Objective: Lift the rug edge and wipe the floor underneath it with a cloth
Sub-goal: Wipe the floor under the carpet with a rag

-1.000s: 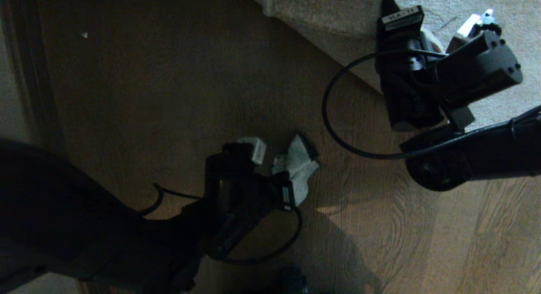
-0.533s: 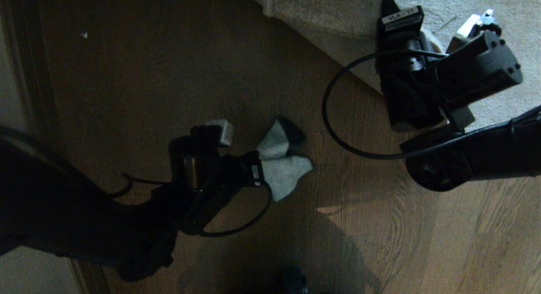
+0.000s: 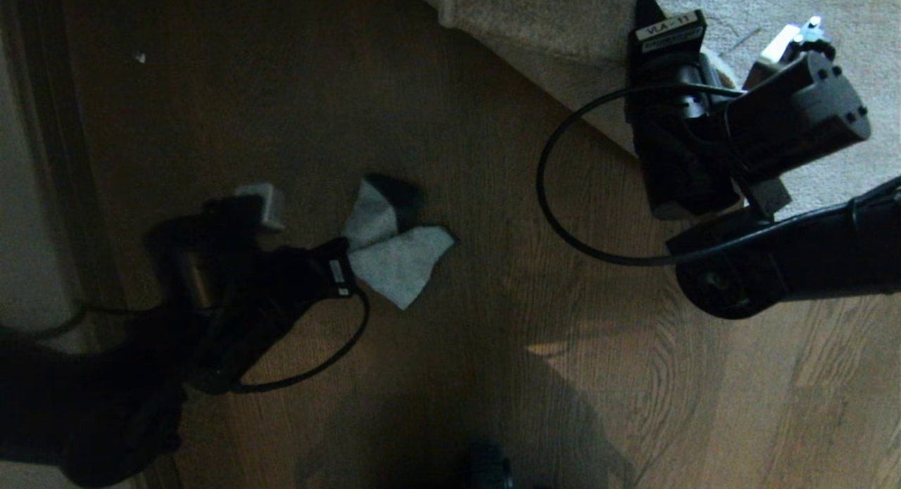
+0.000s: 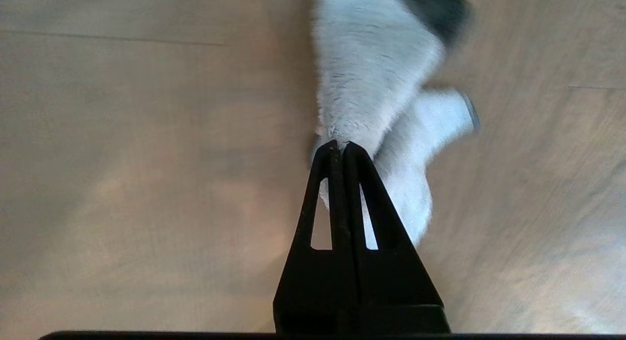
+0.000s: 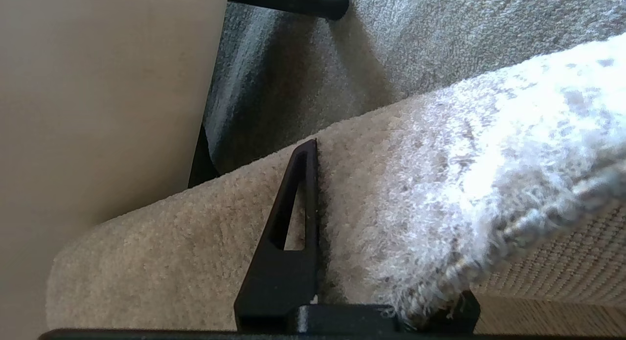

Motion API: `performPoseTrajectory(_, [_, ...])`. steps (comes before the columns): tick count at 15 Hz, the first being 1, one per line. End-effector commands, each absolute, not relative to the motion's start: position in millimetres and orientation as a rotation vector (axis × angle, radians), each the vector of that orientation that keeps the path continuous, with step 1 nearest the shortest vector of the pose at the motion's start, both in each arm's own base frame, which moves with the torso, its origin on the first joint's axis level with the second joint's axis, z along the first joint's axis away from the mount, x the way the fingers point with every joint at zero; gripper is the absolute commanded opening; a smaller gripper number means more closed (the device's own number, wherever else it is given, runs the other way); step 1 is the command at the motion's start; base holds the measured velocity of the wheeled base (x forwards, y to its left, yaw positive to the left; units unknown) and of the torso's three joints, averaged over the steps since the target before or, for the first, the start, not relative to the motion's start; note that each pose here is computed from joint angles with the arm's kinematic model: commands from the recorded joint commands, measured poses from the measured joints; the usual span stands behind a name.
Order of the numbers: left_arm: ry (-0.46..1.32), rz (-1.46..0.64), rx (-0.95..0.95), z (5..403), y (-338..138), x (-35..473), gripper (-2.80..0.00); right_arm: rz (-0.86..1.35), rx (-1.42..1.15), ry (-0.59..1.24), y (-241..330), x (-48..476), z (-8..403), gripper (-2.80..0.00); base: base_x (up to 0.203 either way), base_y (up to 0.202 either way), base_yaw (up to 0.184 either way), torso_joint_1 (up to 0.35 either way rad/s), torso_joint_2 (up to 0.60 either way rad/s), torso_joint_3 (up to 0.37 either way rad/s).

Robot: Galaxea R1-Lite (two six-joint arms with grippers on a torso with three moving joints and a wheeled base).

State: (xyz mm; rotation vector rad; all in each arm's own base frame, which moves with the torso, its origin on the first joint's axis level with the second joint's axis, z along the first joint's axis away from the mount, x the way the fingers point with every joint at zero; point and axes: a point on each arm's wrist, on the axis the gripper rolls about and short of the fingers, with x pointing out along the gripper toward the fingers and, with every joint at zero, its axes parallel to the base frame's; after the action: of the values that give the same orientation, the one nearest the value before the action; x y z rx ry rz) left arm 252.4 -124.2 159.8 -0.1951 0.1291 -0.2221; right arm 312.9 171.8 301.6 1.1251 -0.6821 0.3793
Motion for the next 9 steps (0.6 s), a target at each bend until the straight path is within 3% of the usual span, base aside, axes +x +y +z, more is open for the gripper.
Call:
performPoseTrajectory(1, [0.084,-0.194,-0.209,172,-104,231,-2.8,0.399,1.149,-0.721,171,309,304,-2.8,0.0,0.0,0.0,0.0,0.0,0.0])
performPoseTrajectory(5, [0.11,-0.22,-0.197,165,-91,193,-2.8,0.404,1.152,-0.715,173,309,303,-2.8,0.0,0.0,0.0,0.0,0.0,0.0])
performPoseTrajectory(9, [0.137,-0.359,-0.183,161,-112,171,-2.8,0.411,1.154,-0.708,177,307,303,-2.8,0.0,0.0,0.0,0.0,0.0,0.0])
